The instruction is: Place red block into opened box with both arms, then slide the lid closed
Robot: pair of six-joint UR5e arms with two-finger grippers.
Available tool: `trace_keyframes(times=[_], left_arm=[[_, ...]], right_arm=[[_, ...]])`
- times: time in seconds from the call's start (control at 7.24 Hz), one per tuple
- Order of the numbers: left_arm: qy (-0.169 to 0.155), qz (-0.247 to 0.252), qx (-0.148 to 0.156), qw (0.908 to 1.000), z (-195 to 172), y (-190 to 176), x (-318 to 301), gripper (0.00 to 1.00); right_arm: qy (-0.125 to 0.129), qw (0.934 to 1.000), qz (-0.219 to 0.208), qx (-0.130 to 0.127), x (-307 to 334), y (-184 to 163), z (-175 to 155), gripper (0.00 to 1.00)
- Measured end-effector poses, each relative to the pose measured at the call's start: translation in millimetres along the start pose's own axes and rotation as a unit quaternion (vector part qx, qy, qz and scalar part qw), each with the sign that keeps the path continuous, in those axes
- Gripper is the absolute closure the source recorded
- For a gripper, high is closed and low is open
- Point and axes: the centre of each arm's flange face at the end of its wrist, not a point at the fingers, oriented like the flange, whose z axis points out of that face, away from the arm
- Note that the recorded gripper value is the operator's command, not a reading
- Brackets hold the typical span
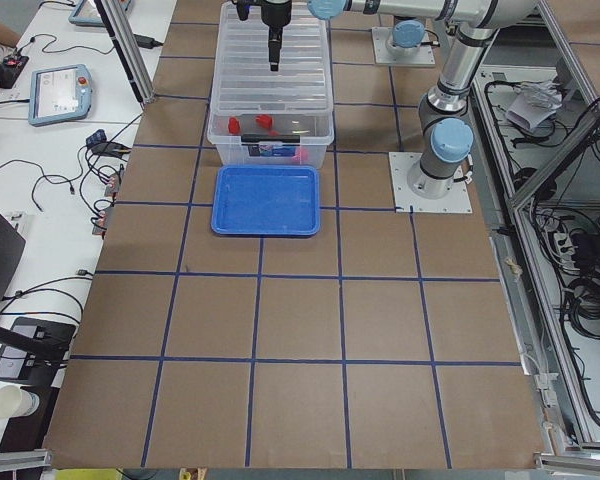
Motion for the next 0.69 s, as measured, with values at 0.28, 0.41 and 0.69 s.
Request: trace_keyframes(times=[0.28,0.41,0.69], left_arm=[[0.0,0.001,0.002,1.0,-2,-1,0,0.0],[0.0,0.001,0.003,1.0,-3,-1,0,0.0],[0.0,0.0,0.003,1.0,-3,-1,0,0.0]], right_arm=[[0.001,1.0,0.008,0.001,-17,3,0,0.0],[0.002,0.9999,0.012,0.003,-30,6,-1,0.0],[0.004,0.9998,0.016,0.007,-56,12,-1,0.0]])
